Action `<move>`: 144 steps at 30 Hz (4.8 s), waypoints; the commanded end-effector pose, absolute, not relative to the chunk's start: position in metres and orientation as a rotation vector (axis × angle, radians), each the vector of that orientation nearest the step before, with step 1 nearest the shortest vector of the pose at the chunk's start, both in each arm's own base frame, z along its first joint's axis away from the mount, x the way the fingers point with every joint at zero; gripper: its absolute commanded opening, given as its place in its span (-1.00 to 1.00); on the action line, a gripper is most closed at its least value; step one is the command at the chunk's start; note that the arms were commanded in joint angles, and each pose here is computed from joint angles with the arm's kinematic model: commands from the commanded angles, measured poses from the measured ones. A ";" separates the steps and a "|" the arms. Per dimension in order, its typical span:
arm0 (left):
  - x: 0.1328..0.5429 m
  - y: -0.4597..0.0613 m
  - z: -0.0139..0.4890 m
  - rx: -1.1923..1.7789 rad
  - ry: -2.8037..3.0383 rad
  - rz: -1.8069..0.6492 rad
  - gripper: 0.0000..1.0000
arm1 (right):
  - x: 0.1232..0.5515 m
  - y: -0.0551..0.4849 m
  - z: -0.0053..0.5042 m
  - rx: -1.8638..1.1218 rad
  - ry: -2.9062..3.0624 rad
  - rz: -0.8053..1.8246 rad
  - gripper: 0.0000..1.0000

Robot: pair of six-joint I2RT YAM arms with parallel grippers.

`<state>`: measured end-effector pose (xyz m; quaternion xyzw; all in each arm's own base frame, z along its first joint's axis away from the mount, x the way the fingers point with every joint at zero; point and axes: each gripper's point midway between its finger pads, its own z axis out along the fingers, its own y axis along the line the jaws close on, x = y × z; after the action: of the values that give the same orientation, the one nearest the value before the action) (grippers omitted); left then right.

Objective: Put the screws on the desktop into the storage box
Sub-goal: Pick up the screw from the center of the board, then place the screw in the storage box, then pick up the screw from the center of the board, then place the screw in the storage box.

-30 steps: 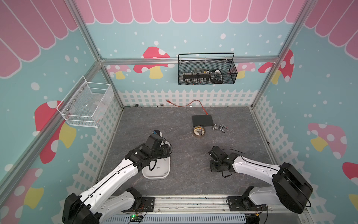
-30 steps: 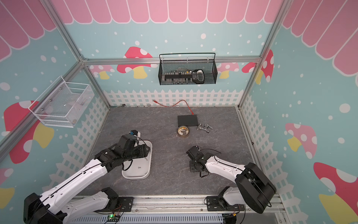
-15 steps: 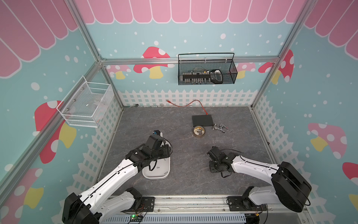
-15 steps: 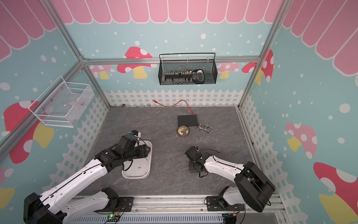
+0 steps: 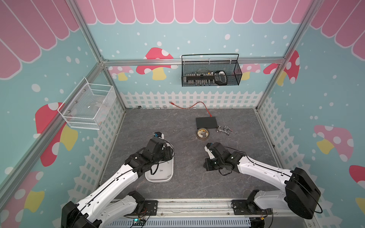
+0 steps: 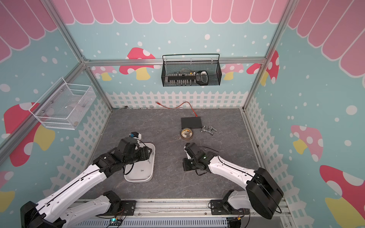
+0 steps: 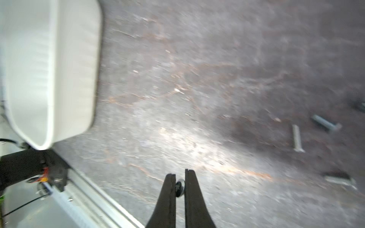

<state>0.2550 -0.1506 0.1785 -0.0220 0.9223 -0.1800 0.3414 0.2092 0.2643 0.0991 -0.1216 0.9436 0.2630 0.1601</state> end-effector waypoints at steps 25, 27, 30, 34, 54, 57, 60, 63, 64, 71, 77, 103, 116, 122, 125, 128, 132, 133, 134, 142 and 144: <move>0.253 -0.119 0.207 -0.189 2.250 -0.397 0.27 | 0.263 0.421 0.145 -0.664 2.427 0.891 -0.22; 0.253 -0.120 0.207 -0.187 2.251 -0.402 0.27 | 0.273 0.395 0.151 -0.621 2.420 0.855 -0.22; 0.253 -0.124 0.204 -0.170 2.267 -0.415 0.27 | 0.288 0.338 0.149 -0.508 2.442 0.740 -0.22; 0.247 -0.150 0.202 -0.029 2.298 -0.525 0.24 | 0.303 0.241 0.140 -0.301 2.458 0.573 -0.22; 0.219 -0.396 0.100 0.451 2.690 -0.615 0.00 | 0.313 0.028 0.078 0.356 2.396 0.197 -0.19; 0.227 -0.420 0.080 0.474 2.733 -0.559 -0.02 | 0.313 0.021 0.083 0.375 2.377 0.172 -0.19; 0.237 -0.440 0.063 0.493 2.761 -0.523 -0.05 | 0.311 0.024 0.083 0.372 2.363 0.206 -0.19; 0.241 -0.449 0.048 0.510 2.796 -0.464 -0.08 | 0.311 0.030 0.080 0.357 2.378 0.242 -0.19; 0.243 -0.450 0.044 0.507 2.806 -0.440 -0.09 | 0.311 0.031 0.079 0.353 2.385 0.249 -0.19; 0.250 -0.440 0.038 0.486 2.821 -0.296 -0.15 | 0.311 0.039 0.074 0.335 2.402 0.305 -0.19; 0.249 -0.436 0.030 0.493 2.837 -0.242 -0.21 | 0.311 0.042 0.074 0.323 2.404 0.324 -0.18; 0.256 -0.412 -0.009 0.590 2.907 0.005 -0.63 | 0.309 0.051 0.066 0.286 2.435 0.378 -0.18; 0.262 -0.379 -0.007 0.587 2.894 0.144 -1.00 | 0.308 0.055 0.067 0.273 2.432 0.405 -0.18; 0.277 -0.382 0.030 0.539 2.789 0.098 -1.00 | 0.307 0.056 0.065 0.270 2.436 0.417 -0.18; 0.278 -0.395 0.057 0.551 2.736 -0.033 -1.00 | 0.306 0.056 0.065 0.269 2.437 0.417 -0.18; 0.274 -0.397 0.079 0.542 2.723 -0.119 -1.00 | 0.306 0.056 0.065 0.267 2.437 0.413 -0.18; 0.268 -0.385 0.103 0.520 2.694 -0.167 -1.00 | 0.307 0.056 0.067 0.265 2.433 0.416 -0.18; 0.267 -0.380 0.107 0.509 2.686 -0.171 -1.00 | 0.306 0.056 0.065 0.266 2.436 0.416 -0.18; 0.266 -0.372 0.113 0.492 2.680 -0.172 -1.00 | 0.306 0.057 0.065 0.263 2.439 0.419 -0.18; 0.266 -0.246 0.125 0.179 2.674 -0.116 -1.00 | 0.306 0.053 0.069 0.256 2.434 0.386 -0.18; 0.265 -0.212 0.125 0.093 2.671 -0.123 -1.00 | 0.306 0.054 0.071 0.252 2.424 0.395 -0.18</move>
<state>0.2625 -0.2454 0.1242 0.0780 0.9714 -0.0464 0.2193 0.3070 0.0578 0.0680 0.0993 0.9287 0.1580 0.3205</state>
